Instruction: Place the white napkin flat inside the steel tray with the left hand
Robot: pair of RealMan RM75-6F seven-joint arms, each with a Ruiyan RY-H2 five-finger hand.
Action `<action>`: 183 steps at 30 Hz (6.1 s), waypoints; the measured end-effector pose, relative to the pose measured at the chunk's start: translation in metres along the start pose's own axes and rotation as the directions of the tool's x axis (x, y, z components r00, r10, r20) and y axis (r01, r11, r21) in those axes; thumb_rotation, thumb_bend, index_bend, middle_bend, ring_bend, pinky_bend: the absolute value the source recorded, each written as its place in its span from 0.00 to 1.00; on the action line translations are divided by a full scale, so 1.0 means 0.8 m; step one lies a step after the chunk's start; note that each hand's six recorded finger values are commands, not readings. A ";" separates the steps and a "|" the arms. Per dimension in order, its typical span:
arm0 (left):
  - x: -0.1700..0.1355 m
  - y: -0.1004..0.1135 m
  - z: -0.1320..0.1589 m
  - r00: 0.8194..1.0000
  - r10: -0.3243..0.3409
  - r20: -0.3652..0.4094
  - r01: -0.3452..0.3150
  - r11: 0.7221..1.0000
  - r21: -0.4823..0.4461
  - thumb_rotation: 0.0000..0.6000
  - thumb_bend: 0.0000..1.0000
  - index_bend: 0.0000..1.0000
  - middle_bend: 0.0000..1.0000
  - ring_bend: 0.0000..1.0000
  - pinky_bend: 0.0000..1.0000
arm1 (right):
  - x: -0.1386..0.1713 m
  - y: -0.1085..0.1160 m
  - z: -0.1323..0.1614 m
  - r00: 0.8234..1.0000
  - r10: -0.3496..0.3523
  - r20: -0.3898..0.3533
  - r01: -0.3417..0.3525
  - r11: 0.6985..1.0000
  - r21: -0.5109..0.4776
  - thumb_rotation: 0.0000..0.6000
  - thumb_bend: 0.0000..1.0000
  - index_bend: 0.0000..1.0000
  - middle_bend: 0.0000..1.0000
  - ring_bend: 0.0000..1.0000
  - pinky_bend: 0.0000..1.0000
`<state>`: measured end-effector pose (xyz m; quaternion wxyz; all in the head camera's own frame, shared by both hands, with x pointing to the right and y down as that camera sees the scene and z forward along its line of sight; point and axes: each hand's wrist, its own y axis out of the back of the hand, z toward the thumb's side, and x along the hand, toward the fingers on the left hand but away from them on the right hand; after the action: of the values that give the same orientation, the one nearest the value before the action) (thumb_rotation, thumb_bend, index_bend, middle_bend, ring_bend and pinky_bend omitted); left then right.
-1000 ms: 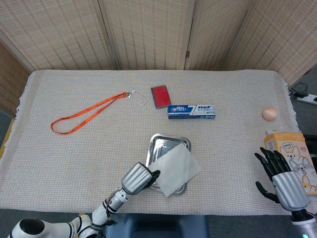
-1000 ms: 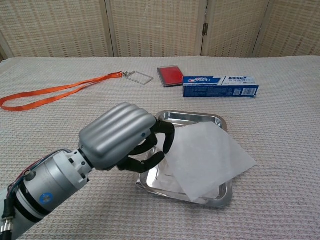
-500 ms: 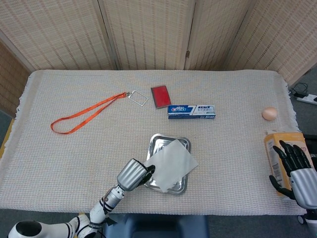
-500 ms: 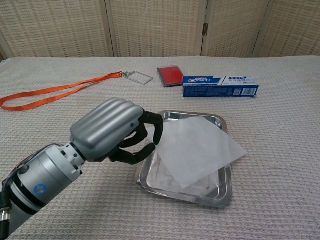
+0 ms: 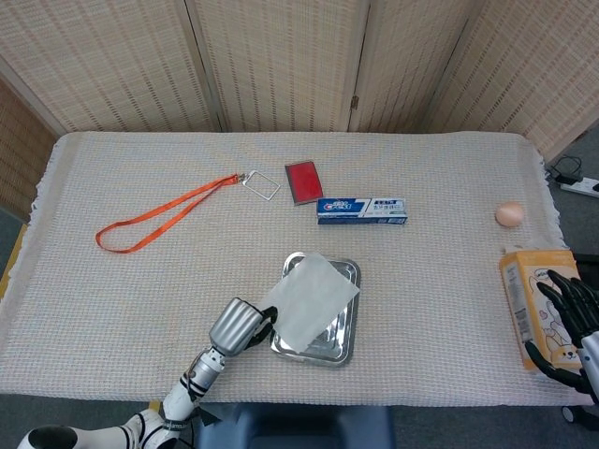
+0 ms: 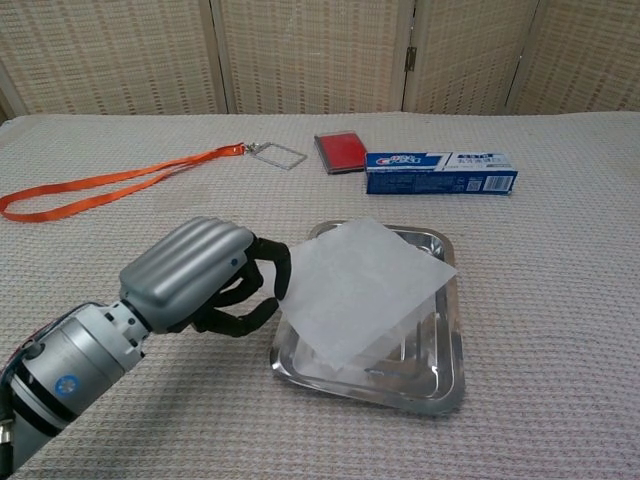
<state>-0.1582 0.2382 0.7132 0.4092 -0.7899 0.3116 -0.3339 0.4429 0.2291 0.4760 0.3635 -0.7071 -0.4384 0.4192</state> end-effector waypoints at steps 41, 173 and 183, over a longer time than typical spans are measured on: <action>-0.025 0.019 0.009 0.995 -0.093 0.040 0.094 0.995 -0.019 1.00 0.59 0.40 1.00 0.98 1.00 | 0.002 0.004 0.003 0.999 -0.048 -0.003 0.048 0.999 -0.016 1.00 0.40 0.00 0.00 0.00 0.00; -0.021 -0.010 0.075 0.750 -0.659 0.063 0.655 0.752 0.068 1.00 0.93 0.00 1.00 0.98 1.00 | 0.005 0.004 0.012 0.998 -0.049 -0.039 0.048 0.998 -0.035 1.00 0.40 0.00 0.00 0.00 0.00; -0.015 -0.022 0.085 0.741 -0.667 0.081 0.664 0.745 0.058 1.00 0.92 0.00 1.00 0.98 1.00 | 0.008 0.014 0.009 0.997 -0.076 -0.035 0.074 0.996 -0.041 1.00 0.40 0.00 0.00 0.00 0.00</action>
<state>-0.1083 0.2854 0.6949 0.2875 -0.8590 -0.0150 -0.4233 0.4416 0.2323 0.4617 0.3729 -0.7049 -0.4660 0.3833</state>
